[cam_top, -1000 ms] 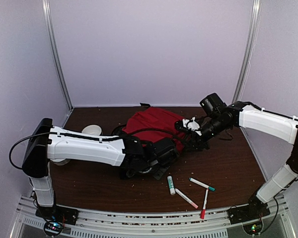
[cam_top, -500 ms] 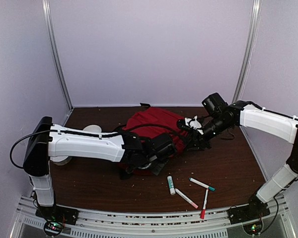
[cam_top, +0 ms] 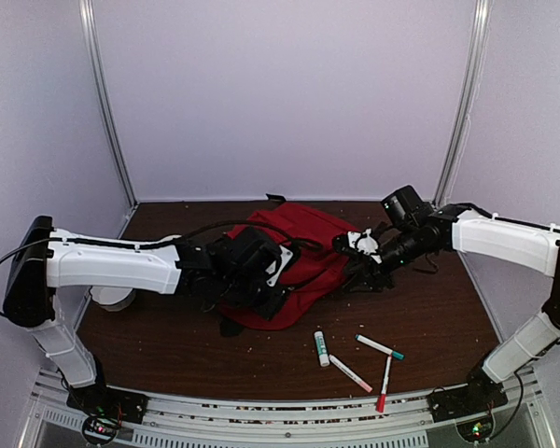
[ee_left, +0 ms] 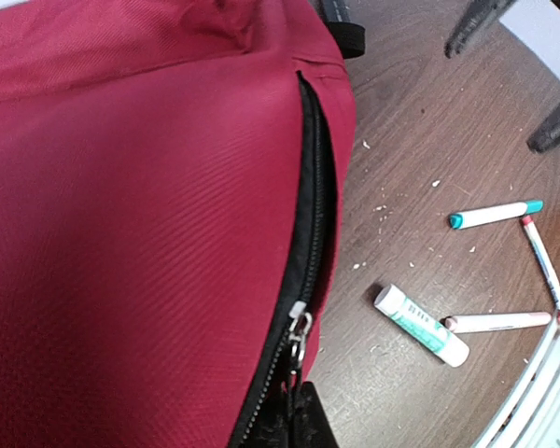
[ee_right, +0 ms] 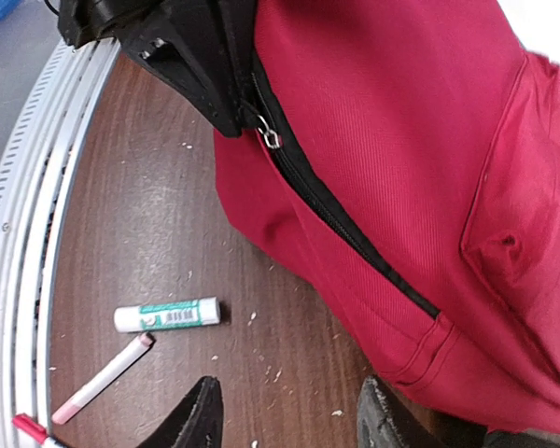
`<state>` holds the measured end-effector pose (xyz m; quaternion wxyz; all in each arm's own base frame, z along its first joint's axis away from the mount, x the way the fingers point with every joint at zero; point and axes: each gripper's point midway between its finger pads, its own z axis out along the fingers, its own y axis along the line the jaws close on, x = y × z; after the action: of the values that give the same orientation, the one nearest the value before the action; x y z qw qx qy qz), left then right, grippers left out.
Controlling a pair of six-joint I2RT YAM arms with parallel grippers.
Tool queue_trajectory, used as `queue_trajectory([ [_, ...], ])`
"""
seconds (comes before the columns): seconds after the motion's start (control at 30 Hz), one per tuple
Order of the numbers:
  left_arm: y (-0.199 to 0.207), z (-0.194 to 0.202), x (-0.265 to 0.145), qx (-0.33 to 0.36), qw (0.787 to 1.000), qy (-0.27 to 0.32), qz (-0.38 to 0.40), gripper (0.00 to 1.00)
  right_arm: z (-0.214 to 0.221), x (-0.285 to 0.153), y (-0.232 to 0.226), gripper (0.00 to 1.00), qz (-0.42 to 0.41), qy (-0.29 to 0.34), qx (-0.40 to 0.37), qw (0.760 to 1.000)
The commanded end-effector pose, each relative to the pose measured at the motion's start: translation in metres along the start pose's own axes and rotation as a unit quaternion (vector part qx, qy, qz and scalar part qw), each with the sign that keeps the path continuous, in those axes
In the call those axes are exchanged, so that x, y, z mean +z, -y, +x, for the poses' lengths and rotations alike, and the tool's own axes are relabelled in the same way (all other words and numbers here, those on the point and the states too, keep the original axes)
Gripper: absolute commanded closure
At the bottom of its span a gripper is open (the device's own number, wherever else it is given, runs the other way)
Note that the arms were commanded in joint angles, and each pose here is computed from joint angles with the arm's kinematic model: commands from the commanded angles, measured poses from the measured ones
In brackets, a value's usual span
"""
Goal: Pack the student bag
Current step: Hold the largest pocket of the student bag.
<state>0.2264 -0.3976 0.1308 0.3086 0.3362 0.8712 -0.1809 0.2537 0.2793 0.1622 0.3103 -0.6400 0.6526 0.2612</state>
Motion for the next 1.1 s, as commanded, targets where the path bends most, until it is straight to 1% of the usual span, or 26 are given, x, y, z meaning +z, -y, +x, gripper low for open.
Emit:
queue_trajectory([
  [0.0,0.015,-0.028,-0.01,-0.031,0.993,0.062,0.097,1.0,-0.026,0.008,0.016,0.5,0.062,0.015,-0.073,0.995],
  [0.13,0.02,-0.03,-0.01,-0.023,0.991,0.054,0.122,1.0,-0.046,0.024,0.024,0.49,0.1,0.021,-0.115,0.988],
  [0.23,0.022,-0.03,-0.012,-0.02,0.99,0.052,0.13,1.0,-0.056,0.038,0.028,0.47,0.106,0.024,-0.128,0.986],
  [0.3,0.023,-0.03,-0.015,-0.02,0.99,0.051,0.132,1.0,-0.057,0.048,0.029,0.46,0.105,0.015,-0.132,0.986],
  [0.33,0.023,-0.029,-0.017,-0.02,0.99,0.05,0.134,1.0,-0.057,0.052,0.029,0.45,0.106,0.012,-0.15,0.983],
  [0.47,0.024,-0.03,-0.021,-0.023,0.989,0.046,0.142,1.0,-0.051,0.066,0.028,0.39,0.115,-0.003,-0.175,0.978],
  [0.57,0.022,-0.031,-0.024,-0.029,0.988,0.048,0.144,1.0,-0.048,0.075,0.025,0.38,0.11,-0.012,-0.184,0.977],
  [0.73,0.02,-0.031,-0.026,-0.03,0.988,0.049,0.14,1.0,-0.041,0.082,0.03,0.49,0.137,-0.027,-0.19,0.972],
  [0.8,0.019,-0.029,-0.026,-0.03,0.989,0.047,0.139,1.0,-0.038,0.082,0.033,0.63,0.148,-0.034,-0.194,0.969],
  [0.97,0.012,-0.024,-0.027,-0.032,0.99,0.041,0.129,1.0,-0.025,0.082,0.031,0.86,0.145,-0.061,-0.214,0.964],
  [1.03,0.007,-0.019,-0.027,-0.032,0.992,0.035,0.121,1.0,-0.017,0.081,0.029,0.99,0.143,-0.076,-0.221,0.962],
  [1.07,0.004,-0.017,-0.027,-0.032,0.992,0.031,0.116,1.0,-0.013,0.08,0.028,1.0,0.141,-0.083,-0.225,0.961],
])
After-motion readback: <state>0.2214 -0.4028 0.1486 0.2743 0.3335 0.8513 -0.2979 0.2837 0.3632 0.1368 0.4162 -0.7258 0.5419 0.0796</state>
